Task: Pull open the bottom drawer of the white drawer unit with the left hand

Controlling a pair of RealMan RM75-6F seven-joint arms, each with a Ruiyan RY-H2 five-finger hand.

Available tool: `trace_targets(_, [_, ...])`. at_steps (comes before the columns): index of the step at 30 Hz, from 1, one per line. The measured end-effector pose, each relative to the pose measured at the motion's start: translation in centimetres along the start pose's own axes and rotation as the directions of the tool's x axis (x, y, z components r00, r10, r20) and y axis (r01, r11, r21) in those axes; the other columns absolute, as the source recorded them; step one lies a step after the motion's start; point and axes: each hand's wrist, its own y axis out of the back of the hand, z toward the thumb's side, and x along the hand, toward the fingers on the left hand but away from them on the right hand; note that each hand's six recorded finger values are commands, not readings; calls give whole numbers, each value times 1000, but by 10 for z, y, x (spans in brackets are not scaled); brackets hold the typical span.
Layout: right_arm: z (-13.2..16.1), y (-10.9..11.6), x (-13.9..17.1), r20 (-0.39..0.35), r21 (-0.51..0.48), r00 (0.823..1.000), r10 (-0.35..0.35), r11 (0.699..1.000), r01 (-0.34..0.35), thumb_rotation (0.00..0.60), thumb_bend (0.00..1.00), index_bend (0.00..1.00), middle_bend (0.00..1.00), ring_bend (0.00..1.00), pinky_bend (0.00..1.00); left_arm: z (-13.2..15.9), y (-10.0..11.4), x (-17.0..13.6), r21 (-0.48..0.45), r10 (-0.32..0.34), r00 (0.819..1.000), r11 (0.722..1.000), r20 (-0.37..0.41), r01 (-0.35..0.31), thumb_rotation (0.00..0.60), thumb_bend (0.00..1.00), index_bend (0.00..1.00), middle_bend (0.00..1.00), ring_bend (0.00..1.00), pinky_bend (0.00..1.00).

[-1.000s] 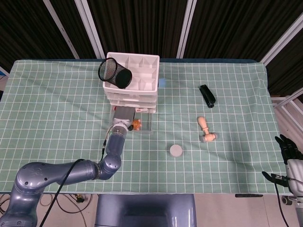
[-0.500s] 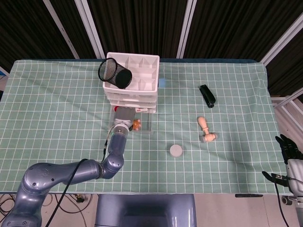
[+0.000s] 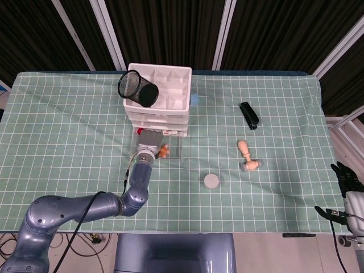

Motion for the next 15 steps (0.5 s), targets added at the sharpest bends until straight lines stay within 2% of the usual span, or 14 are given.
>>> trace_targets(15, [0,0,0,0,0,1000,1,1000,-1,600,25,0,0,0,209,10,38,-28,-57,85,993,995,86,-80,600,460,668,1000,1000,1000])
